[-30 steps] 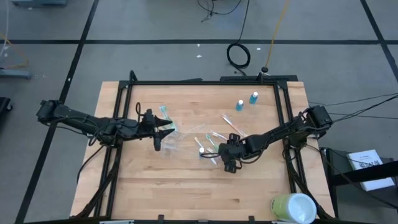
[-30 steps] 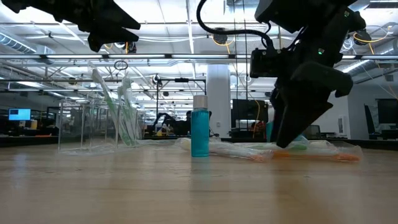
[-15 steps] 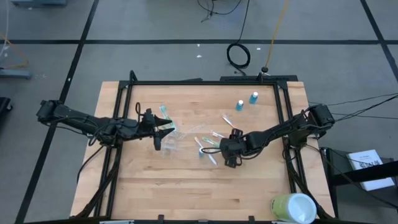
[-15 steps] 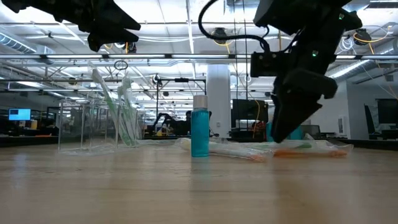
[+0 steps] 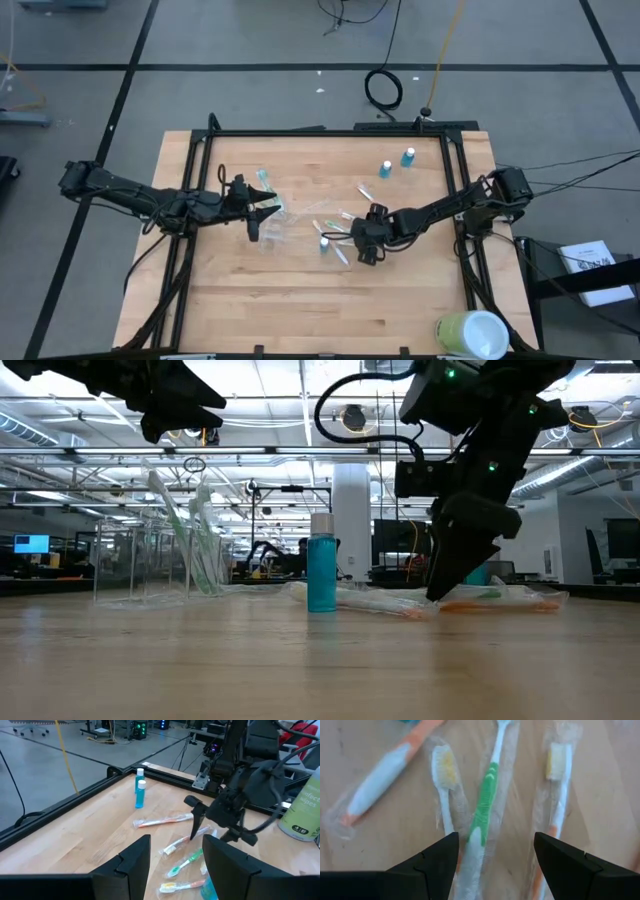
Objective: Pick & Place toothbrushing station
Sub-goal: Put the green toothbrush into the top section of the transparent organizer
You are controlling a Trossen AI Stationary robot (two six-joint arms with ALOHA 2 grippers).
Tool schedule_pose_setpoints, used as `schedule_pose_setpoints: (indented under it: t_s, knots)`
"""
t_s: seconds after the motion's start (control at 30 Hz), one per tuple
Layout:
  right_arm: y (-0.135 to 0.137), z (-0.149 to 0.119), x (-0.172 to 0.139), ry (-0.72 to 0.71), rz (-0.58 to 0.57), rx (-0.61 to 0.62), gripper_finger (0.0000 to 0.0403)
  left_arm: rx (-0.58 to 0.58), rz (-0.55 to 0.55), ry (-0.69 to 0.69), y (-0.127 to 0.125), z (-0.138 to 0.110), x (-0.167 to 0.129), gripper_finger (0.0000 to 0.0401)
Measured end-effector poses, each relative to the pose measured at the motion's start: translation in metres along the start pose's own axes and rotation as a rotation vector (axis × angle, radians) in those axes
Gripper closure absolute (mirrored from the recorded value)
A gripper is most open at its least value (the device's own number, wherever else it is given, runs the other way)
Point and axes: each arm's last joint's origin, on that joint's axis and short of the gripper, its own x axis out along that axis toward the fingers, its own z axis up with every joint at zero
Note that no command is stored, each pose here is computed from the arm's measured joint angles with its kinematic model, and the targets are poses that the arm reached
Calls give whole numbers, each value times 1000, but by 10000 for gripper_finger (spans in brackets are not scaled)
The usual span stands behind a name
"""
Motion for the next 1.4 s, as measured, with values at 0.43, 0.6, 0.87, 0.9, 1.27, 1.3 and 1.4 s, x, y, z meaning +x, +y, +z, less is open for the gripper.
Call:
schedule_pose_setpoints:
  t_s: [0.43, 0.6, 0.87, 0.9, 1.27, 1.3, 1.4]
  knots:
    - [-7, -9, 6, 39, 16, 15, 159, 0, 0, 0, 0, 0, 0, 219]
    - [-6, -9, 6, 39, 42, 15, 200, 0, 0, 0, 0, 0, 0, 219]
    - [-5, -9, 6, 42, 46, 13, 272, 1, 0, 0, 0, 0, 0, 219]
    - [-5, -9, 6, 42, 46, 13, 278, 1, 0, 0, 0, 0, 0, 219]
    - [-7, -5, -6, -2, 60, 24, 331, -1, 0, 0, 0, 0, 0, 219]
    - [-8, -5, -7, -6, 62, 25, 335, -1, 0, 0, 0, 0, 0, 219]
    - [-7, -4, -9, -17, 66, 28, 349, -1, -1, 1, 0, 0, 0, 219]
